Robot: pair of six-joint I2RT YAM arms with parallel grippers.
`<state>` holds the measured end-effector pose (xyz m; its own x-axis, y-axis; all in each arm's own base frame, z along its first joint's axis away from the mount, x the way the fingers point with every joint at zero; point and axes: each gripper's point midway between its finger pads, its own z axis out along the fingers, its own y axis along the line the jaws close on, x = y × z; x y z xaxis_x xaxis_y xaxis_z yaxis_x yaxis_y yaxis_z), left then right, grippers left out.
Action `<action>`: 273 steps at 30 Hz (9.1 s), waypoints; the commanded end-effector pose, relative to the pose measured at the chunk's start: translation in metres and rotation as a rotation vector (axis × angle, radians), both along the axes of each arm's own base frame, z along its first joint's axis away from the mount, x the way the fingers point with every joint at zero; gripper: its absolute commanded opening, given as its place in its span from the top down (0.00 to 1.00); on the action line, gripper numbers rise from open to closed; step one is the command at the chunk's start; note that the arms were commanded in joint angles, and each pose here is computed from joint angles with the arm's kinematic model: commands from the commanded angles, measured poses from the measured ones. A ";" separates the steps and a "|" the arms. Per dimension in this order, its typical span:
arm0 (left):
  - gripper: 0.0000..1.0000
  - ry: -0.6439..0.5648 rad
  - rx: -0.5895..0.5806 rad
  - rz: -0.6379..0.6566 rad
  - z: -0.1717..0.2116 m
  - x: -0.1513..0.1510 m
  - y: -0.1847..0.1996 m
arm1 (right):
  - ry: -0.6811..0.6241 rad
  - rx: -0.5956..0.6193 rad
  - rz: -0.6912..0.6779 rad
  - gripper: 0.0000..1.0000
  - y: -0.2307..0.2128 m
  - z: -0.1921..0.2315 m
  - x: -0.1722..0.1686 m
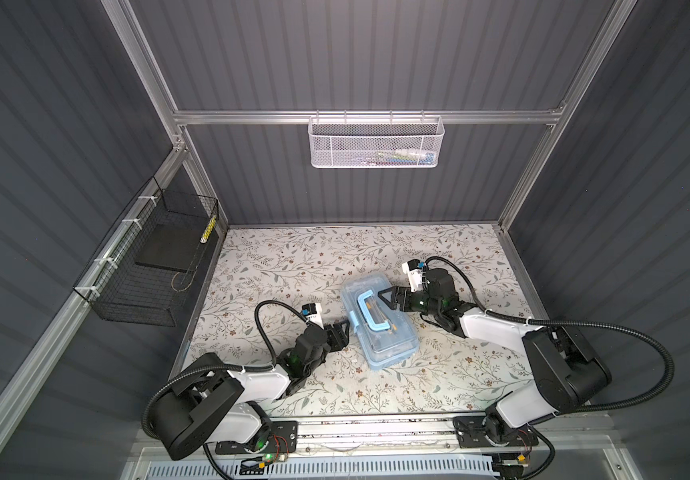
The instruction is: Pack the tool kit
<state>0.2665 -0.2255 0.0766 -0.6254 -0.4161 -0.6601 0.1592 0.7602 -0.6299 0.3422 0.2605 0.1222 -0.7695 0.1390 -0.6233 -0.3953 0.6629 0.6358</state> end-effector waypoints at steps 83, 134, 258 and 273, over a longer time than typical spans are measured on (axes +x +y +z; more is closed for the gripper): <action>0.37 -0.092 -0.273 -0.095 0.059 -0.024 -0.013 | 0.197 -0.049 0.080 0.20 0.007 -0.051 -0.039; 0.00 0.084 0.454 -0.339 -0.036 -0.041 -0.010 | 0.196 -0.055 0.078 0.20 0.007 -0.052 -0.037; 1.00 -0.012 0.026 -0.170 0.042 -0.020 -0.007 | 0.206 -0.049 0.076 0.20 0.006 -0.058 -0.040; 1.00 -0.082 0.135 -0.036 0.071 -0.020 0.036 | 0.204 -0.045 0.074 0.20 0.006 -0.057 -0.040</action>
